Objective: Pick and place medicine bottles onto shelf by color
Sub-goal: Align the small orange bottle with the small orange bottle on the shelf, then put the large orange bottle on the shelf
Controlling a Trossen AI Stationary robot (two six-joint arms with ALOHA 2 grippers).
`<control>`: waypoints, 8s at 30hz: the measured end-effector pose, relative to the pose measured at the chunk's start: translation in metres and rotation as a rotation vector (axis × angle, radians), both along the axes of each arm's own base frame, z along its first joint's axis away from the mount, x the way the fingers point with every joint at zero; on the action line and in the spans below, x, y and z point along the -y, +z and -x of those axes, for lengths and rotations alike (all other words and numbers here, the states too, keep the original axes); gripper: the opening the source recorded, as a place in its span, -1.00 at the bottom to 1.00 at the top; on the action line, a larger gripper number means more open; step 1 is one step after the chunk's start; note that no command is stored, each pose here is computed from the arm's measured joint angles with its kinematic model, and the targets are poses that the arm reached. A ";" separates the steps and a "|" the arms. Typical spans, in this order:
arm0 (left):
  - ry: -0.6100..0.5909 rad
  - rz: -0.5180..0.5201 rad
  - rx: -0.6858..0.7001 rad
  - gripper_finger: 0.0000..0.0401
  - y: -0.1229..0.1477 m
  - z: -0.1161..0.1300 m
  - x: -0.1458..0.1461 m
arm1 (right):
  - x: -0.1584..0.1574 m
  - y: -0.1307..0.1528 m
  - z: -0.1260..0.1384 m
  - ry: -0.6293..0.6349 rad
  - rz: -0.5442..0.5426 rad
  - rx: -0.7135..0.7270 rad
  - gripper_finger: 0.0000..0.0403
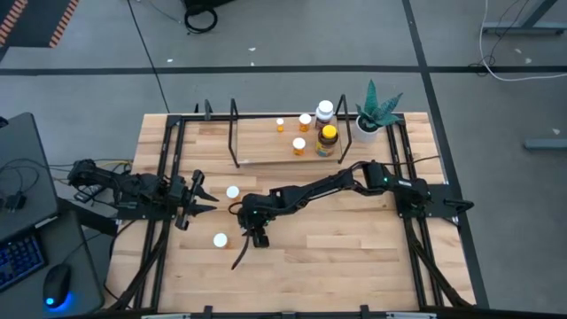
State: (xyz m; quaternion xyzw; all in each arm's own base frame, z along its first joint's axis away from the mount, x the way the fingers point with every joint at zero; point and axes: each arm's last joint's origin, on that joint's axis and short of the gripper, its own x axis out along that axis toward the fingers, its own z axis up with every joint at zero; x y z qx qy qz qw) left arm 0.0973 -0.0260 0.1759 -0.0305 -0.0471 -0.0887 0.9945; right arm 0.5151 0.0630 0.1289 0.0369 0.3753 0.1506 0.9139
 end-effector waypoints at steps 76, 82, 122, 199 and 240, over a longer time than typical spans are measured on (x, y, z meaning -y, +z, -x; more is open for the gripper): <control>0.000 0.000 0.001 -0.46 0.000 0.000 0.000 | 0.203 0.039 0.109 -0.765 0.309 0.083 -0.42; 0.000 0.000 0.001 -0.47 0.000 0.000 0.000 | 0.209 0.037 0.113 -0.787 0.295 0.063 -0.42; 0.000 0.000 0.001 -0.47 0.000 0.000 0.000 | 0.160 0.156 0.168 -0.690 0.335 0.305 0.19; 0.000 0.000 0.001 -0.47 0.000 0.000 0.000 | 0.074 0.066 0.417 -0.390 -0.005 1.056 -0.72; 0.392 0.459 -0.166 -0.54 0.017 -0.008 -0.015 | 0.076 0.067 0.418 -0.474 -0.087 1.055 -0.72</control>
